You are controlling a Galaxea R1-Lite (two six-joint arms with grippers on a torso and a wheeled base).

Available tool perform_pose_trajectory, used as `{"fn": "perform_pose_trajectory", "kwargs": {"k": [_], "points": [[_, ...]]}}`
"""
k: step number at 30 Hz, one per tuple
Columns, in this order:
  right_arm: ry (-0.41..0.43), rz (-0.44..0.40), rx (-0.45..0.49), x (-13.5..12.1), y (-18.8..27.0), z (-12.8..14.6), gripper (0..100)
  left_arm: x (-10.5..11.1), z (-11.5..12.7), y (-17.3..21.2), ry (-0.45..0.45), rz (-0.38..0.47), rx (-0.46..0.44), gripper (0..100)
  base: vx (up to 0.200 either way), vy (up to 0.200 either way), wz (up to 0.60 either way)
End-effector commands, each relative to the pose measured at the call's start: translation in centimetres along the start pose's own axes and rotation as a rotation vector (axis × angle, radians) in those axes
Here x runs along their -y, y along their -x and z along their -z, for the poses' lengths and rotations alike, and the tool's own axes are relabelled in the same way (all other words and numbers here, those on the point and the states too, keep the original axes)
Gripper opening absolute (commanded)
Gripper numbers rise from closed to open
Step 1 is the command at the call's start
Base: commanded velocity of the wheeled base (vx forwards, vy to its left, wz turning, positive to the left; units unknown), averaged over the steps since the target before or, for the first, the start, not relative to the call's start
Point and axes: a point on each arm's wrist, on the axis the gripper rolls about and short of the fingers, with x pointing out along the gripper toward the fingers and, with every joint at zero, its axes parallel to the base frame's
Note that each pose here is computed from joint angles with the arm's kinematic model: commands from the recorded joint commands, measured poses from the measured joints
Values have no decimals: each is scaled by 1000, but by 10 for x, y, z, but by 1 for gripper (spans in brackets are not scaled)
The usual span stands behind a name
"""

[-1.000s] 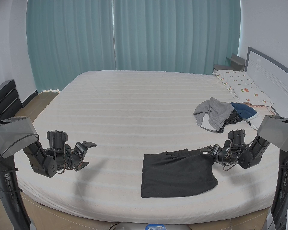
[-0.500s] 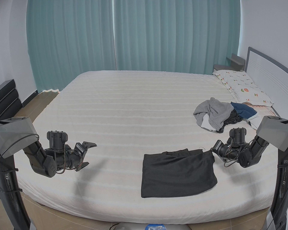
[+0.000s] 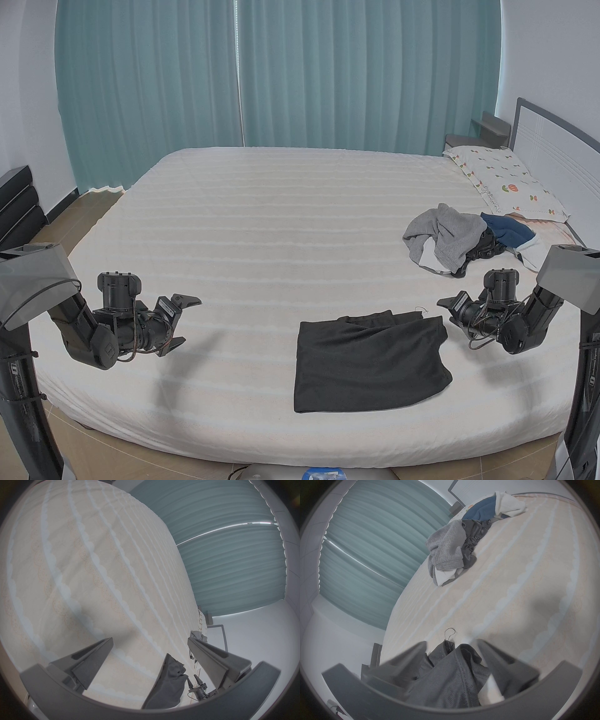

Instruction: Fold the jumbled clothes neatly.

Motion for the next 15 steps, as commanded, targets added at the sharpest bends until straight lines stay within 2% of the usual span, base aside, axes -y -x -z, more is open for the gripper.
{"fn": "perform_pose_trajectory", "kwargs": {"k": [1,7,8,15], "points": [[-34,3,-4,2,5,-1,100,1,0,1,1,2,1,100,0,0,0],[-125,-26,-70,7,13,3,100,6,-3,1,23,16,6,100,0,0,0],[-144,-47,-82,8,13,5,100,9,-3,2,52,31,8,100,0,0,0],[-171,-100,-48,15,15,13,100,13,11,0,66,27,-39,100,0,0,0]]}}
